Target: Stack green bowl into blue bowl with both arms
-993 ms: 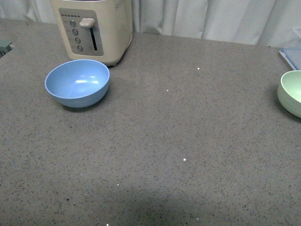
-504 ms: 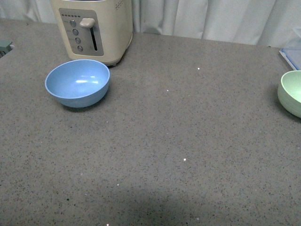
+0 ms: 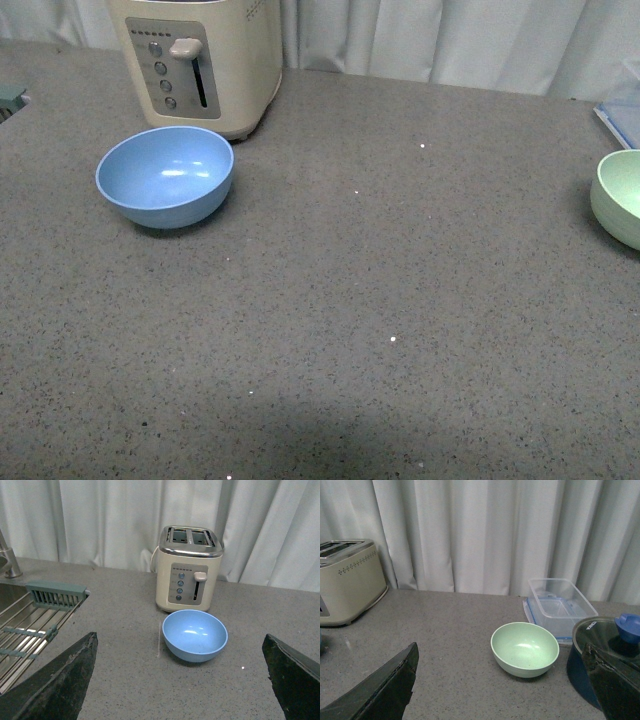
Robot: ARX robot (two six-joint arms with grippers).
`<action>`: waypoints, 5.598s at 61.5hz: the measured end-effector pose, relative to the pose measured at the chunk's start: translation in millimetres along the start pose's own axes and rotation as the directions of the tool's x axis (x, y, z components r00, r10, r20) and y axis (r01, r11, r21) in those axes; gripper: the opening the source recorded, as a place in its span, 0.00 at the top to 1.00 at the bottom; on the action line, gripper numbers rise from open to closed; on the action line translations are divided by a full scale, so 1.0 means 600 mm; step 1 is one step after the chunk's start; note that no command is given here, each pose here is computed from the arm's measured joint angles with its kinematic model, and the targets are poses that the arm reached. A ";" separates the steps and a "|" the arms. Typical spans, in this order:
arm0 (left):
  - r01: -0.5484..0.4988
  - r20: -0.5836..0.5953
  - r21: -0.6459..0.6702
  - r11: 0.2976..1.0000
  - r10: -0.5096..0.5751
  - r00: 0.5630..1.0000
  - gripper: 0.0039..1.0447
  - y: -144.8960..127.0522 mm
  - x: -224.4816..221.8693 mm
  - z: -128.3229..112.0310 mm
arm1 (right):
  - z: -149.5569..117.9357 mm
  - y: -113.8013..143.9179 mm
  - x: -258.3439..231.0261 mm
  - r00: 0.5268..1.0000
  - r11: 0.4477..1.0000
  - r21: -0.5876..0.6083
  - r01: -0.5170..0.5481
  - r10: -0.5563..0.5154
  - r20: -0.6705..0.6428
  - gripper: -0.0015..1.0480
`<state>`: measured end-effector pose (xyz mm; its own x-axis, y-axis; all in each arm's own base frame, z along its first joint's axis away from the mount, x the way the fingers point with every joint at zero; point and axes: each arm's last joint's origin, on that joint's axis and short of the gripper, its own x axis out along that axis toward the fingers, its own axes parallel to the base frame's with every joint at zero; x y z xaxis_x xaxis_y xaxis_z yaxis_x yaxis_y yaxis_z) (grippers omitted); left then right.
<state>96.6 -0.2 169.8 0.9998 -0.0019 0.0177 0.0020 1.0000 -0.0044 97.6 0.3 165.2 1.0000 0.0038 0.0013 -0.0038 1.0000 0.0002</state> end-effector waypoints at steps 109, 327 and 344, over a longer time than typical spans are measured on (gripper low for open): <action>-0.413 -0.657 -0.353 0.840 0.092 0.748 0.06 -0.035 0.416 -0.093 | 0.000 0.000 0.000 1.000 1.000 0.000 0.000 0.000 0.000 0.09; 0.001 -0.702 -0.321 0.947 -0.238 0.671 0.31 -0.230 0.357 -0.052 | 0.000 0.000 0.000 1.000 1.000 0.000 0.000 0.000 0.000 0.09; -0.184 -0.605 -0.315 0.931 -0.047 0.795 0.06 -0.111 0.319 -0.040 | 0.000 0.000 0.000 1.000 1.000 0.000 0.000 0.000 0.000 0.09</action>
<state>288.4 -67.2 149.3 0.8055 -0.0513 -0.5903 -0.1769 0.9300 -0.3222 97.6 0.3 165.2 1.0000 0.0034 0.0013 -0.0034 1.0000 0.0002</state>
